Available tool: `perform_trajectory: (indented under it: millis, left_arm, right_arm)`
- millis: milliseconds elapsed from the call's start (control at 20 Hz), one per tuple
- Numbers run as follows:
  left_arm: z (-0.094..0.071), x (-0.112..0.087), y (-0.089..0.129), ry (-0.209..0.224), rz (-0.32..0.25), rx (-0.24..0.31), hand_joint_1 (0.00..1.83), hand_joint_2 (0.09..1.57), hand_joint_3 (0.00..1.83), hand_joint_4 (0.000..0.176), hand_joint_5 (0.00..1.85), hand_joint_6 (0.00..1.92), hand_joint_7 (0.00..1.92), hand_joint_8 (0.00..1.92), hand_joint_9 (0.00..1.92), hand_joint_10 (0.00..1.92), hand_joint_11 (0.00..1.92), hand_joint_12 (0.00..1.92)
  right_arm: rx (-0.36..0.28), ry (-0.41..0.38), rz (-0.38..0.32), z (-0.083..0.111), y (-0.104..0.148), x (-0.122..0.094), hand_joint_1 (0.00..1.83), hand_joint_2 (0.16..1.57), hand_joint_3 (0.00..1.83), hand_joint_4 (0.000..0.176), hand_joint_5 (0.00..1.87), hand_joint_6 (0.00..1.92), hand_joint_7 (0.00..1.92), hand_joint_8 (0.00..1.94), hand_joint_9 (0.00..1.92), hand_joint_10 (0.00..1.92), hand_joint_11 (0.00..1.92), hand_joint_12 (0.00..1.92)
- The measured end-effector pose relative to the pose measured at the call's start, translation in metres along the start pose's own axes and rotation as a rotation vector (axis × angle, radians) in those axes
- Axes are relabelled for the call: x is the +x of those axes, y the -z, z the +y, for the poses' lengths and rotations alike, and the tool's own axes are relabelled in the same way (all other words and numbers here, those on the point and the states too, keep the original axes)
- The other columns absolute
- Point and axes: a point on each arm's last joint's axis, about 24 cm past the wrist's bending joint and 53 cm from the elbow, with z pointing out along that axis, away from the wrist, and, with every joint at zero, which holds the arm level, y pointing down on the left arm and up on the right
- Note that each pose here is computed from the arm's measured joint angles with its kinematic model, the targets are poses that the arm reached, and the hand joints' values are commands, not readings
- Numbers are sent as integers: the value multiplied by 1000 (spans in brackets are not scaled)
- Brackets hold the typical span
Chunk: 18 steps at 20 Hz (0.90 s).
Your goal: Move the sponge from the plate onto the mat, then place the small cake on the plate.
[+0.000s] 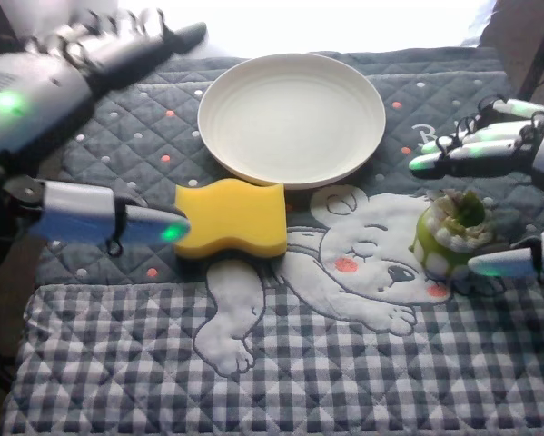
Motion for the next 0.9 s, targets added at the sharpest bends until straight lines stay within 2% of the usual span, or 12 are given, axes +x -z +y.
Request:
perform_trajectory:
  millis: [50,100,200,250,350,400,450,500,550,750,800,900]
  left_arm:
    - [-2,-3,1,3,-14,7,753,710,0,176,52,6,30,0,90,1,0,608]
    - [-6,-4,2,7,-25,16,762,715,0,165,48,2,33,3,101,6,0,601]
    - [-8,-3,3,8,-28,26,800,711,0,149,80,3,100,4,170,11,0,705]
    - [-6,-2,4,9,-27,20,800,711,0,149,80,3,100,4,170,11,0,705]
    - [-2,-4,5,20,-34,3,808,709,0,141,85,1,142,6,207,11,0,789]
    - [1,-4,6,24,-38,-5,828,716,1,125,91,1,160,5,215,7,0,819]
    - [1,-4,7,25,-38,-8,831,717,1,120,89,1,174,5,223,7,0,866]
    - [2,-2,7,24,-34,-10,831,717,1,120,89,1,174,5,223,7,0,866]
    - [4,0,9,24,-29,-15,836,723,2,106,86,1,158,0,194,2,0,842]
    - [9,2,12,36,-28,-33,795,717,0,102,97,2,142,0,203,4,0,856]
    - [9,2,12,36,-29,-31,755,715,0,118,99,1,153,2,224,7,0,828]
    - [9,2,13,39,-29,-31,751,724,2,86,127,4,166,2,238,6,0,860]
  right_arm:
    - [12,-5,11,-4,-3,6,922,965,0,96,457,1,409,2,447,11,109,1127]
    - [22,-18,25,-8,-6,12,947,955,0,98,463,3,426,8,487,24,161,1163]
    - [32,-32,29,-12,-9,16,1078,930,0,42,548,4,533,8,649,41,271,1179]
    - [36,-29,28,-14,-9,14,1078,930,0,42,548,4,533,8,649,41,271,1179]
    - [41,-36,24,-16,-9,13,1207,980,5,0,702,9,757,45,795,222,340,1388]
    - [35,-39,21,-15,-11,12,1377,1099,4,0,1007,397,969,1039,932,1182,648,1568]
    - [28,-41,13,-13,-13,10,1392,1079,4,0,1076,506,1063,891,958,1268,696,1435]
    - [23,-37,10,-11,-14,8,1392,1079,4,0,1076,506,1063,891,958,1268,696,1435]
    - [25,-22,15,-10,-18,6,1387,1084,1,0,938,957,1103,723,996,1144,863,1182]
    - [-10,61,-11,7,-37,-18,1386,1088,1,0,951,944,1104,780,949,1193,764,1297]
    - [-27,80,-39,15,-44,-30,1392,1072,0,0,979,877,1164,602,1015,1179,846,1308]
    - [-87,93,-114,35,-58,-57,1477,1089,0,0,885,1016,1099,610,1066,917,810,1436]
